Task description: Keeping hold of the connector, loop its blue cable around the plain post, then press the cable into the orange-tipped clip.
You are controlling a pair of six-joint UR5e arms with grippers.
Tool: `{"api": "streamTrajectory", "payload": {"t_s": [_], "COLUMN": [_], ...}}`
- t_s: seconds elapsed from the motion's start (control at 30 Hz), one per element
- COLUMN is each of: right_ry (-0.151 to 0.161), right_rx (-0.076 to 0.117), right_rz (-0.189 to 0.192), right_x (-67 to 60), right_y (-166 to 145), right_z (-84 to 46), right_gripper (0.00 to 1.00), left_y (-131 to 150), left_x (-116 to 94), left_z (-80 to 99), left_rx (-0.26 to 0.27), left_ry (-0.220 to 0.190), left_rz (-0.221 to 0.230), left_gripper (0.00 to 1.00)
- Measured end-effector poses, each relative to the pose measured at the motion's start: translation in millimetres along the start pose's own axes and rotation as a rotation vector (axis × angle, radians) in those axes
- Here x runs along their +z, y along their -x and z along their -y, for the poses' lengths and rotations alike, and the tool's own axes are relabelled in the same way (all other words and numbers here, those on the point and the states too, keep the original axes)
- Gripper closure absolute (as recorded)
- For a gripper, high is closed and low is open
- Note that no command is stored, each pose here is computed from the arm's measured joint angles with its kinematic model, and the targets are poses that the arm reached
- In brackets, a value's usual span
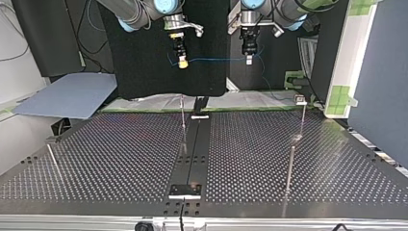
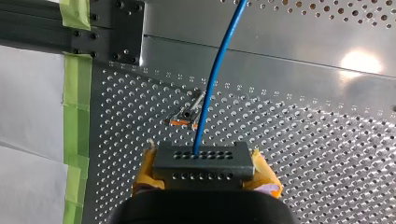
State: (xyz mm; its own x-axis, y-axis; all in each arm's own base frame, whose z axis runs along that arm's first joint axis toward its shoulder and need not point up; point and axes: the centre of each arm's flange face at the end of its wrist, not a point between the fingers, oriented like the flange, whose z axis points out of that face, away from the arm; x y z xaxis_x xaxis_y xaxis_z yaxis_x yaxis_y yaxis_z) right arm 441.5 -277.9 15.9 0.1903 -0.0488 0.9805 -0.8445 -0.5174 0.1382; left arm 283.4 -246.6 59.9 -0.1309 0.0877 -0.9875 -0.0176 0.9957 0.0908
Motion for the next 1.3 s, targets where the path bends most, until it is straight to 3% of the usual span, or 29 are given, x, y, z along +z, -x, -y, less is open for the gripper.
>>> {"api": "streamTrajectory", "payload": {"t_s": [0.3,0.4,0.57,0.73,0.9,1.13,1.3], "right_ry": [0.0,0.013,0.032,0.006,-0.01,-0.012,-0.022], "right_rx": [0.0,0.006,0.05,0.09,0.106,0.157,0.165], "right_rz": [0.0,0.021,0.027,0.016,-0.012,-0.074,-0.115], "right_x": [-0.1,-4.6,-11.0,-13.1,-12.0,6.5,15.5], "right_y": [0,4,-8,-28,-49,-98,-132], "right_z": [0.0,-4.0,-8.2,-6.3,-6.5,-13.3,-13.7], "right_gripper": [1.0,1.0,1.0,1.0,1.0,1.0,1.0], "left_y": [0,5,16,23,30,68,98], "left_x": [0,-1,-2,-11,-24,-10,2], "left_z": [-0.5,-1.4,-3.3,-10.9,-20.7,-12.8,-6.9], "left_rx": [0.002,-0.002,-0.039,-0.071,-0.074,-0.152,-0.226], "left_ry": [0.0,-0.001,-0.012,-0.001,0.024,0.018,0.003], "left_rz": [-0.001,-0.003,-0.004,-0.021,-0.041,0.015,0.062], "left_gripper": [1.0,1.0,1.0,1.0,1.0,1.0,1.0]}}
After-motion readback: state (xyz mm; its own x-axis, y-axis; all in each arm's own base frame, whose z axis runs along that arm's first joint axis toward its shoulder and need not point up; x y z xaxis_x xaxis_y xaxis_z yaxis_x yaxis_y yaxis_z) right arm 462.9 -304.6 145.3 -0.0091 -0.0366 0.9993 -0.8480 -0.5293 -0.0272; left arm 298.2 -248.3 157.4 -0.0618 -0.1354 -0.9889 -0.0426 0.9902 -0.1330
